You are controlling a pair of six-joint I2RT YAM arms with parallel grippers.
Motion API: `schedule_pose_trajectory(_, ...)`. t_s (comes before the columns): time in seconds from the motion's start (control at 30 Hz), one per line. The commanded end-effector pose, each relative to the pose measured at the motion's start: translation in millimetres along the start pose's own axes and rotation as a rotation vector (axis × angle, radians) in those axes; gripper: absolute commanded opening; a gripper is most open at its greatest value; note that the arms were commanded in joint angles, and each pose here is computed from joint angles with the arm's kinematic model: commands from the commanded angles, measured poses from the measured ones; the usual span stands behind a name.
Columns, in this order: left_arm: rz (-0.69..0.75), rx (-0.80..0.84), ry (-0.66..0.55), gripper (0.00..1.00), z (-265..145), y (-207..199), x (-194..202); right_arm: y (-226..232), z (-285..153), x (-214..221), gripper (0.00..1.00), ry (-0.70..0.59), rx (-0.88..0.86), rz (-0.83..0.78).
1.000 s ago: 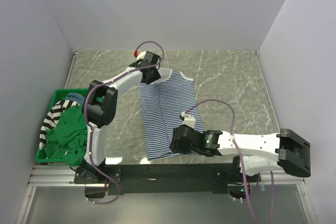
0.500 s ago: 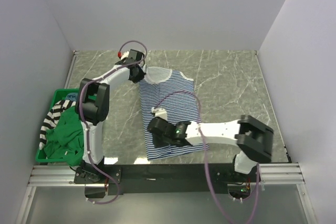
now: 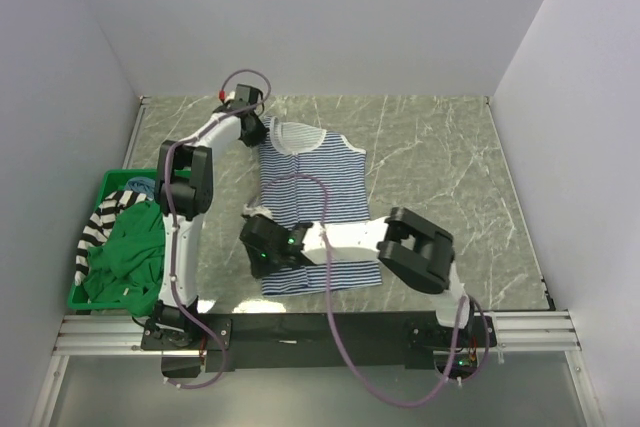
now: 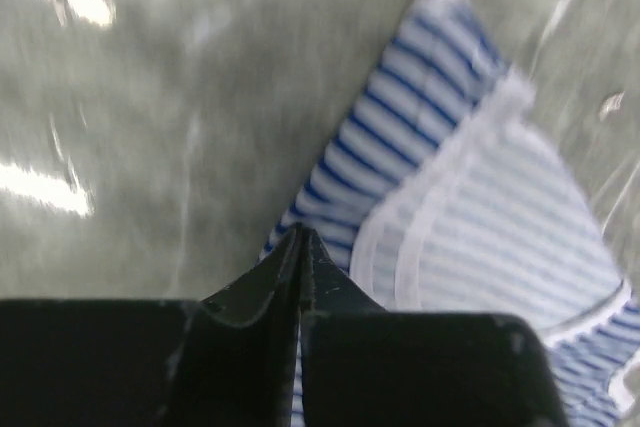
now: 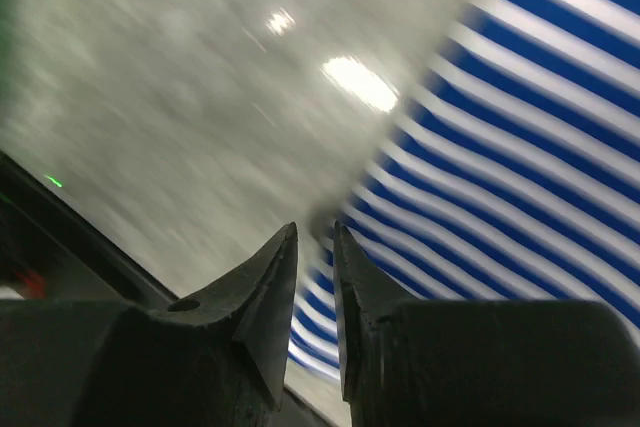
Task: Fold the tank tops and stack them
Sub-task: Fold the tank top
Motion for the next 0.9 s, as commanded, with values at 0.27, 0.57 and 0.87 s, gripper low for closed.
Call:
schedule_pose_trajectory(0.27,-0.021,0.185,-0.186,0.42,-52.6,7.5,-140.2,87.9,5.4,-112.3,0.35,-0.111,-0.354,-0.02)
schedule_pose_trajectory(0.57,-0.074,0.225,-0.206,0.41,-109.2,-5.2,-109.4,20.9,-71.8,-139.3,0.45,-0.308,-0.092,0.012)
schedule_pose_trajectory(0.87,0.012,0.221,-0.062,0.53,-78.3,-19.9,-10.3,-43.5,-81.9,-81.5,0.56,-0.231,0.129,-0.011)
Point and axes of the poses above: each gripper's point midway between its finger pads, its own z axis out along the fingers, its own y axis along the line the jaws close on, x = y × z, the point moved 1 cm from there along -z, back along the fingers, and after that the axes turned 14 degrees about z, right-handed, at the moved point
